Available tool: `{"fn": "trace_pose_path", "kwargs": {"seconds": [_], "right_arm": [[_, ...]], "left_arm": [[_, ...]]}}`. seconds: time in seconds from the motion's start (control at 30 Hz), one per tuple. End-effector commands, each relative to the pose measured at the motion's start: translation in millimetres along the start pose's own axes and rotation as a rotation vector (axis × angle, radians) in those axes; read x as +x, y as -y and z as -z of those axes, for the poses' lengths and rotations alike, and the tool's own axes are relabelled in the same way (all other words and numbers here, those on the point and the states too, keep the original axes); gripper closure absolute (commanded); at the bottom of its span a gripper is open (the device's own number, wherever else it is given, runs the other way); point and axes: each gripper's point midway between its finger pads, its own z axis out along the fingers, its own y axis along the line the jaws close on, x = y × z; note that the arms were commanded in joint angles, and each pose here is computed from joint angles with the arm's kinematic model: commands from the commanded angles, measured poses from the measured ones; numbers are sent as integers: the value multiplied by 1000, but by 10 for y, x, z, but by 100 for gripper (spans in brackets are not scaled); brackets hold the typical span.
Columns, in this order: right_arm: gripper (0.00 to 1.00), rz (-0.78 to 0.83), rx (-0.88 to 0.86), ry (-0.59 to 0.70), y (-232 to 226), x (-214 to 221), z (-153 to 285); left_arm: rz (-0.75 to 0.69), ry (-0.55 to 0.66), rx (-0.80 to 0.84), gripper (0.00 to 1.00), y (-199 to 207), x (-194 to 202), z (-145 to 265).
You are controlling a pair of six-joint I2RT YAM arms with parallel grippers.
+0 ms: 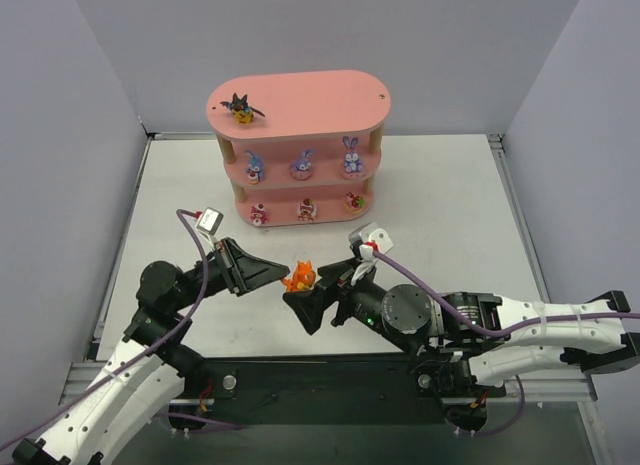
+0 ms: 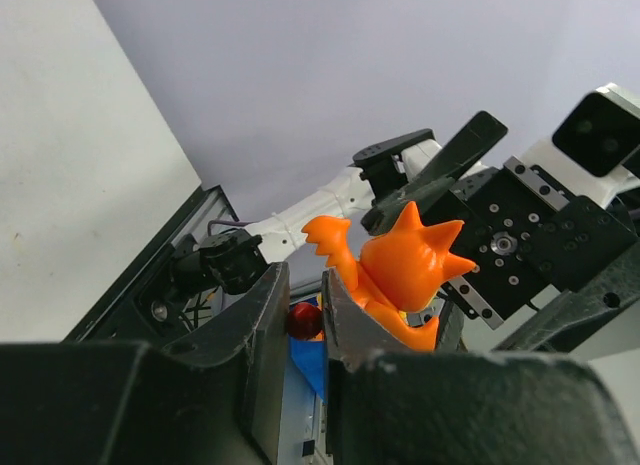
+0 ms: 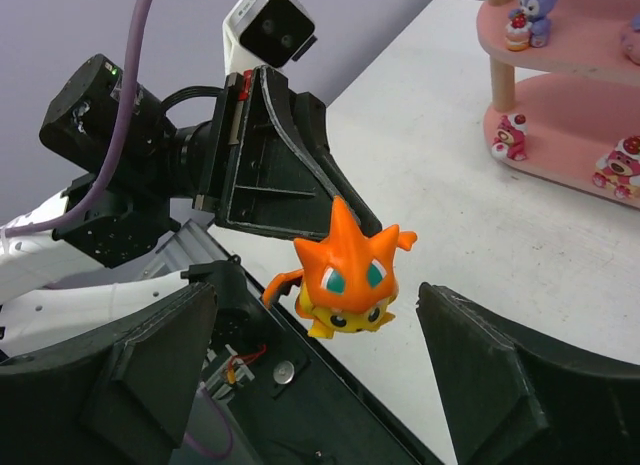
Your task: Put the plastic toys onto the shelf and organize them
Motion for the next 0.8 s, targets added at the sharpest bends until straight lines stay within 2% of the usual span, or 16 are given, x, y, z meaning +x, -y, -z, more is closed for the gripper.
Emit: {"fn": "trace_pose_path", "kwargs": {"seconds": [0.0,0.13,0.27,0.33,0.4,0.47,0.5,0.6,0.77], "right_arm": [[17,-9,-73,48,-269,-242,-55],[27,4,-16,54,-196,-204,-121],[48,-5,-15,67,-190,-205,-128],[49,-5,-18,69,-191,-195,-132],[42,-13,-26,72,-206,-205,-127],[27,-17,-46,77,-219,-195,-116],[24,-20,-52,82,-224,-207,-109],[20,-30,-50,92,-193,-208,-89],[22,-42,5,111,-68,-236,-67]], "left_arm": [[-134,-16,195,100,536,26,89],[-130,-30,246,100,659,67,143],[-124,-29,226,100,625,74,150],[-115,-30,216,100,593,76,144],[-108,-32,209,100,563,78,136],[-96,-31,201,100,525,73,120],[-85,-33,195,100,493,77,113],[-73,-32,193,100,457,76,104],[-70,-30,198,100,458,75,105]]}}
